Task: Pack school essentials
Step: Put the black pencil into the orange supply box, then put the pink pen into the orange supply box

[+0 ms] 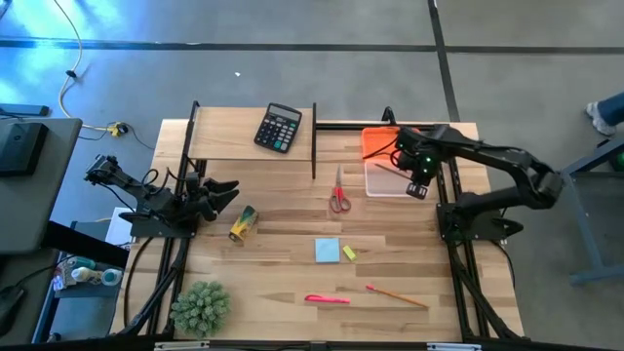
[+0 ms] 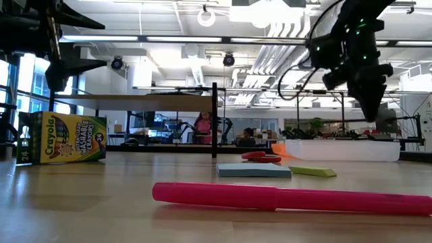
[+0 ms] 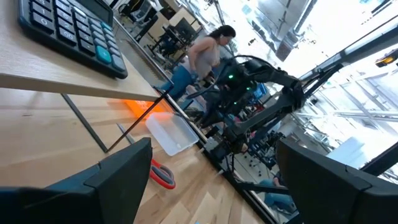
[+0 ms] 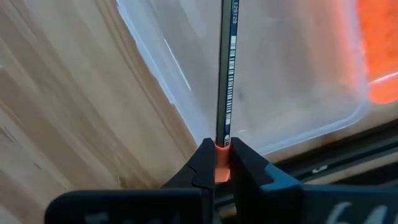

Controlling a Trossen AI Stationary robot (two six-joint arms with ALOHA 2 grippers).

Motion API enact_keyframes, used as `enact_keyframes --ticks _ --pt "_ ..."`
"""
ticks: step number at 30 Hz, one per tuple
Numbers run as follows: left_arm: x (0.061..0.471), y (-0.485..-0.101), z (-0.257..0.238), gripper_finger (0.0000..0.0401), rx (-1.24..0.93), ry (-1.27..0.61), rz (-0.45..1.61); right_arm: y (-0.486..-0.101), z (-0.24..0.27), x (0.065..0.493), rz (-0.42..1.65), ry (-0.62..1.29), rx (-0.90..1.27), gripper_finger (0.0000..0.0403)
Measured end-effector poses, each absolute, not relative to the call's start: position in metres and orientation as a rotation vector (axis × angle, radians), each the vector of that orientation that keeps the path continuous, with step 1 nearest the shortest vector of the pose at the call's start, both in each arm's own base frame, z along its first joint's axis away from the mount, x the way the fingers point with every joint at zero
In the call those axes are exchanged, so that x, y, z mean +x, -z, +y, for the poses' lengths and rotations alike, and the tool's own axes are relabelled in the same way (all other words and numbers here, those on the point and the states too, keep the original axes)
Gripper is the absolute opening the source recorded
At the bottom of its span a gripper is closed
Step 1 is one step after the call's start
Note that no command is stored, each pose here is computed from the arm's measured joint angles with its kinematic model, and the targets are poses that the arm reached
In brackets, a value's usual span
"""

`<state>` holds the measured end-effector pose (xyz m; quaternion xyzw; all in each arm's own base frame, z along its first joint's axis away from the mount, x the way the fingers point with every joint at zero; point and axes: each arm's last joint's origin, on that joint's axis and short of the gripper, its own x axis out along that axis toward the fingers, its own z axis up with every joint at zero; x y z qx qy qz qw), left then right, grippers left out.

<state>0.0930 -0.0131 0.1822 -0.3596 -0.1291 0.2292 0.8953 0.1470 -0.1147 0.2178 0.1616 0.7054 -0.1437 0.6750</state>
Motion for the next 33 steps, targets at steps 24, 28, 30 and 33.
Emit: enact_keyframes --ticks 24,28,30,33 --pt "0.093 -0.182 -0.013 0.0328 -0.745 -0.475 -0.268 -0.181 -0.129 0.164 1.761 0.330 0.441 0.0102" --pt "0.093 -0.182 -0.013 0.0328 -0.745 -0.475 -0.268 -0.183 -0.130 0.163 1.770 0.371 0.408 0.0133" --pt "0.093 -0.182 -0.013 0.0328 -0.745 -0.475 -0.268 -0.186 -0.129 0.162 1.751 0.385 0.399 0.0140" --pt "0.093 -0.182 -0.013 0.0328 -0.745 -0.475 -0.268 -0.192 -0.128 0.160 1.716 0.404 0.393 0.0144"
